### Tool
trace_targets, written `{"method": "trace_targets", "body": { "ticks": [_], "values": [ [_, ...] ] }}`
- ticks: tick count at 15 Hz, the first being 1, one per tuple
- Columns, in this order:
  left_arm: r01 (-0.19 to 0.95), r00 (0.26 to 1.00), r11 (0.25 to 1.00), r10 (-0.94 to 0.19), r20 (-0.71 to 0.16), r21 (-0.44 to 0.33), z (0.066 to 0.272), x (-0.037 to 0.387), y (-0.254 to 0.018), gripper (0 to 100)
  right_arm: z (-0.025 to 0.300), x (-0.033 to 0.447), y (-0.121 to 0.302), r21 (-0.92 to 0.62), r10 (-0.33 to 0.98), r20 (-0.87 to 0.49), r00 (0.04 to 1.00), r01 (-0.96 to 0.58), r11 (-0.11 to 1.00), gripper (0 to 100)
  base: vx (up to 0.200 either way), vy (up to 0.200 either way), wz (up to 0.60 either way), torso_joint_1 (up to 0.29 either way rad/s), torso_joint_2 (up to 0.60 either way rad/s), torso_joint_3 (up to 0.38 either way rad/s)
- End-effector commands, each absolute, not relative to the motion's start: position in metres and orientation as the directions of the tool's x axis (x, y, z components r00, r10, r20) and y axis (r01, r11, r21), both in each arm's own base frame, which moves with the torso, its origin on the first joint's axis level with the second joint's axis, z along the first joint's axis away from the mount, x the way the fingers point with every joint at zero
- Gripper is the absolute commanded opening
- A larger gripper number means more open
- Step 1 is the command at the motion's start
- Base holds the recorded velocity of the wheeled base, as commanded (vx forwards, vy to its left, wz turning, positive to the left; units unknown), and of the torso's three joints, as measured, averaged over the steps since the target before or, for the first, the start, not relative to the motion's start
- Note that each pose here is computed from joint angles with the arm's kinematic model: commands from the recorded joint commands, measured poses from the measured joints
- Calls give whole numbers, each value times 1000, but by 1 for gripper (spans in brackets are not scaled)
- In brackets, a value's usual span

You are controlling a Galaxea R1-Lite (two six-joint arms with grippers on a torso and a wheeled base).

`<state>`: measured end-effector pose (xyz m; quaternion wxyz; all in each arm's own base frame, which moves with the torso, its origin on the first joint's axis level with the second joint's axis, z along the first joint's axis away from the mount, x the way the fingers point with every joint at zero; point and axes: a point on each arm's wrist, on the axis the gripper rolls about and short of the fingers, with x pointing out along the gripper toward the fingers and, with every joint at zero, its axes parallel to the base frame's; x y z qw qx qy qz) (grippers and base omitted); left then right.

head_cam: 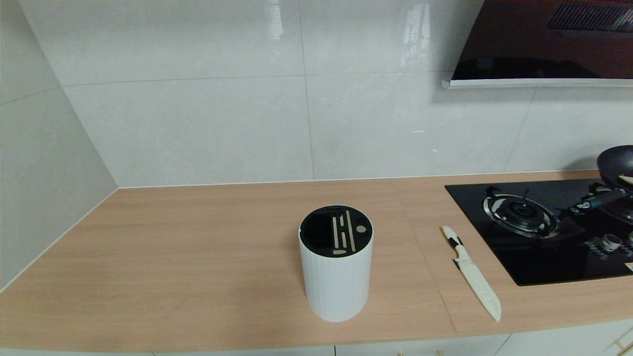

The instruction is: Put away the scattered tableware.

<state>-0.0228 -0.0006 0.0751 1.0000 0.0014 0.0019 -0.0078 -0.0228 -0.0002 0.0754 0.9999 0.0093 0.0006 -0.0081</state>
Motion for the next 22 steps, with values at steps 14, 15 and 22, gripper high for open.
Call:
{"method": "trace_targets", "body": {
  "ticks": [14,15,22],
  "values": [
    [15,1000,1000,-15,-5,3,75,-23,-1,100,163,-27,-1,47,66,127,990,-72,996,100,0,0,0,0,0,0],
    [15,1000,1000,-15,-5,1,75,-23,-1,100,172,-14,0,49,75,60,995,-78,996,100,0,0,0,0,0,0],
    [15,1000,1000,-15,-3,1,75,-23,-1,100,199,127,11,18,113,-405,907,-115,993,100,0,0,0,0,0,0]
  ]
}}
